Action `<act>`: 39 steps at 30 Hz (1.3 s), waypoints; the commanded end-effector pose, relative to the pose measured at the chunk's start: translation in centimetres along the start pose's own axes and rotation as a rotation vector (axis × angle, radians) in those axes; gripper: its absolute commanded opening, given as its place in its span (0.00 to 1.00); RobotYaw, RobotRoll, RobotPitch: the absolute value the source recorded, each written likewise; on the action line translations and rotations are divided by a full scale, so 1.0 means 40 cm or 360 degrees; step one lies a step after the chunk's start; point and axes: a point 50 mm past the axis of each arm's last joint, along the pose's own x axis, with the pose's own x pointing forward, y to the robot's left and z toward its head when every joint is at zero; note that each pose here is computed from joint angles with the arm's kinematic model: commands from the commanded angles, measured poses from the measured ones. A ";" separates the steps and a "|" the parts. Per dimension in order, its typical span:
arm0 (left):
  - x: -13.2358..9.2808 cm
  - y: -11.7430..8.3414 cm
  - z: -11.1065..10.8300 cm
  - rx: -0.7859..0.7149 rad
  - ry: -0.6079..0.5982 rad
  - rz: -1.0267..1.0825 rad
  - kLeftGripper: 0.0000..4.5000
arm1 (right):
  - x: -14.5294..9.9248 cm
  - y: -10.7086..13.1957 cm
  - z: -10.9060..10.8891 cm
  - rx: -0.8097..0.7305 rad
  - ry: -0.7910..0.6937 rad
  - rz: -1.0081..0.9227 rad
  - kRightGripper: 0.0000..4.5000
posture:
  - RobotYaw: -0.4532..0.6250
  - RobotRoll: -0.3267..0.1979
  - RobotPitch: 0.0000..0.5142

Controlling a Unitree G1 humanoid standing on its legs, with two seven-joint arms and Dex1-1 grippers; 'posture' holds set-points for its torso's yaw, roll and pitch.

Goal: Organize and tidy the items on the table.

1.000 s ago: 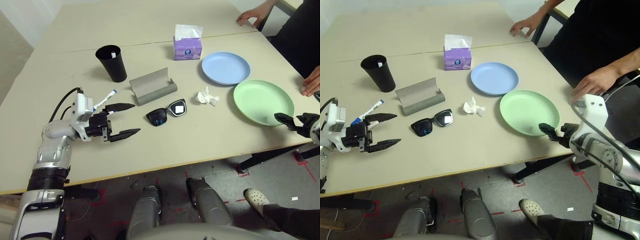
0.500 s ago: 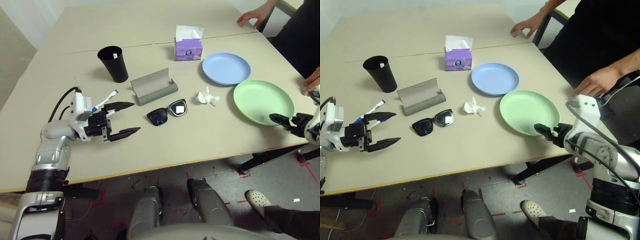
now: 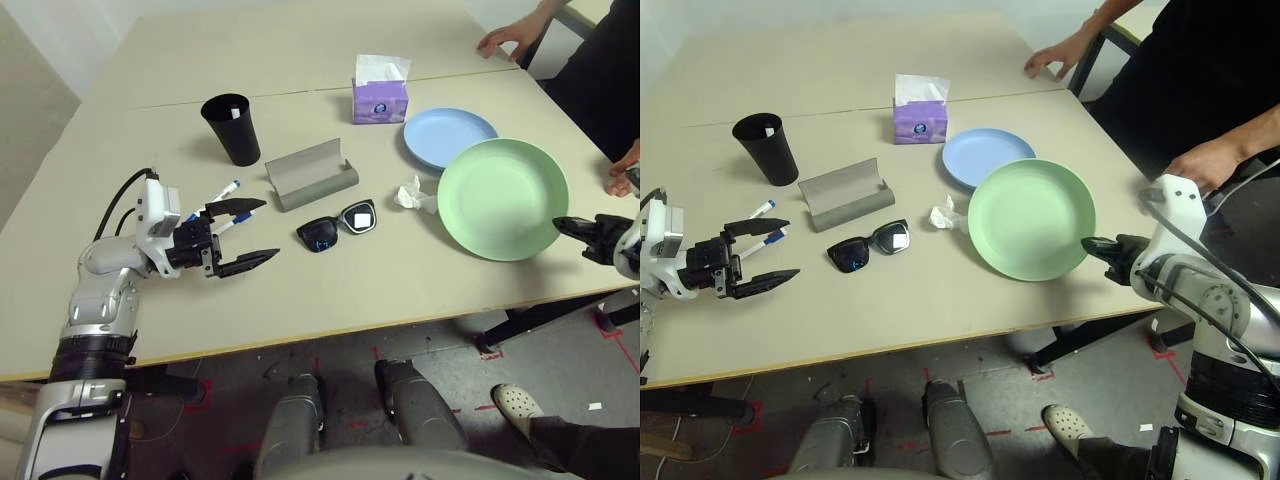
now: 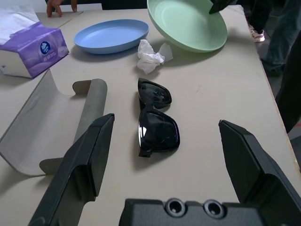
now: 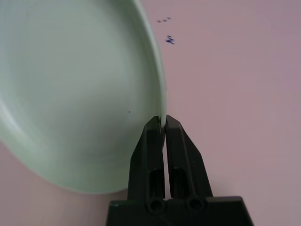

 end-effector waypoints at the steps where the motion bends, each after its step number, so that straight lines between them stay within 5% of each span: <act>1: -0.003 0.000 -0.010 -0.0017 0.0015 0.0005 1.00 | -0.004 0.027 0.035 0.0038 0.0018 0.0094 0.00 | 0.24 0.62 0.31; 9: -0.002 -0.006 -0.022 -0.0034 0.0017 0.0011 1.00 | 0.027 0.055 0.200 0.0174 -0.0091 0.0173 0.00 | 0.25 0.62 0.31; 17: -0.002 -0.025 -0.033 -0.0055 0.0008 0.0035 1.00 | 0.091 0.056 0.285 0.0117 -0.0005 0.0120 0.00 | 0.26 0.62 0.31; 27: -0.004 -0.035 -0.033 -0.0060 -0.0007 0.0071 1.00 | 0.174 0.083 0.338 -0.0018 -0.0127 0.0063 0.00 | 0.29 0.62 0.32; 39: -0.028 -0.065 -0.023 -0.0090 0.0012 0.0083 1.00 | 0.212 0.088 0.323 -0.0033 -0.0209 0.0001 0.00 | 0.32 0.62 0.39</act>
